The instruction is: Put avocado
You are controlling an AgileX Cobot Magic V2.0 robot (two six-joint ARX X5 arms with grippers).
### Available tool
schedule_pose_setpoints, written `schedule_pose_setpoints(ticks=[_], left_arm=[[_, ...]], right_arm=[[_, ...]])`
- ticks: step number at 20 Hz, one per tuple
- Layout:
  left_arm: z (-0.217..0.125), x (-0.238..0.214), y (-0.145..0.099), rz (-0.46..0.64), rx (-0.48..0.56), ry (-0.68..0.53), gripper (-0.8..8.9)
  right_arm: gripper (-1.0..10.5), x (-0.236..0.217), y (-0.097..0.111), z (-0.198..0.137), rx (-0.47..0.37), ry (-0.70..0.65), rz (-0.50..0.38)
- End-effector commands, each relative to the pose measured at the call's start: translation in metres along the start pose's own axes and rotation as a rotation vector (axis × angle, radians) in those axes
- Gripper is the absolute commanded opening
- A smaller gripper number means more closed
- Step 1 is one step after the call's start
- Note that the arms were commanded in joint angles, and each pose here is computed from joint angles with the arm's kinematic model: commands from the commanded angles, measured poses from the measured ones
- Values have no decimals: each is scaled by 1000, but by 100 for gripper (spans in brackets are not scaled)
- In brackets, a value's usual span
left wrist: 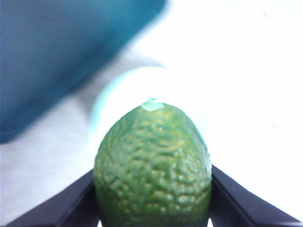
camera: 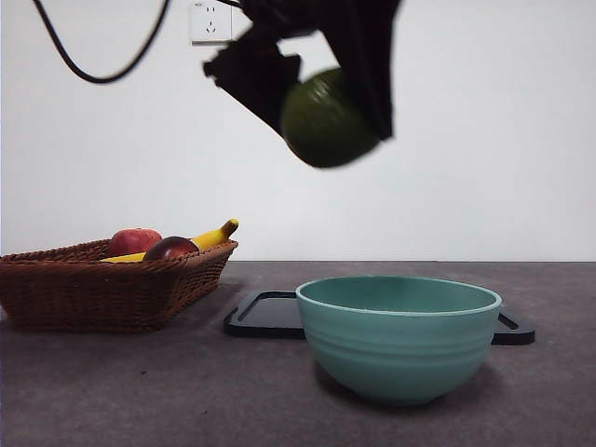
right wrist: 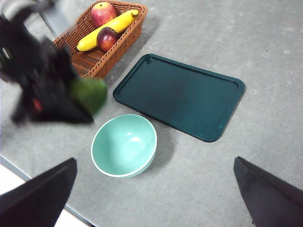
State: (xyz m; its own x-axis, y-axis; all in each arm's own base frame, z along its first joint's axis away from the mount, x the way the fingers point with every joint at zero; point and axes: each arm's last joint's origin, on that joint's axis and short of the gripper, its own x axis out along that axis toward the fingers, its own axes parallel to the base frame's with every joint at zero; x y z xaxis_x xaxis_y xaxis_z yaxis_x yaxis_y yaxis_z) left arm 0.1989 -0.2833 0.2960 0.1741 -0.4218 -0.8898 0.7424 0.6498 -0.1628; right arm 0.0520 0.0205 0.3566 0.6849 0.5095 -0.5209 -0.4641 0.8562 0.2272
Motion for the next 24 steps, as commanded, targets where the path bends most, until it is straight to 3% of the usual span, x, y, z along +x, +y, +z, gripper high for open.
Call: schedule_pose_setpoints(ticks=[1,5,16,24], left_arm=[[4,26,-14,-13,22,43,274],[4,70,-29,-21,66,105,274],[1,125,-15,40,68,188,274],[4,129,-13,42,70,188,288]], right_arm=[[639,-4,2,3,-12,-23,3],[639,-4,2,3,-11,-22,3],[639,-4,2,3,-10,-21,3],[639,-4,2,3,-11,-21,3]])
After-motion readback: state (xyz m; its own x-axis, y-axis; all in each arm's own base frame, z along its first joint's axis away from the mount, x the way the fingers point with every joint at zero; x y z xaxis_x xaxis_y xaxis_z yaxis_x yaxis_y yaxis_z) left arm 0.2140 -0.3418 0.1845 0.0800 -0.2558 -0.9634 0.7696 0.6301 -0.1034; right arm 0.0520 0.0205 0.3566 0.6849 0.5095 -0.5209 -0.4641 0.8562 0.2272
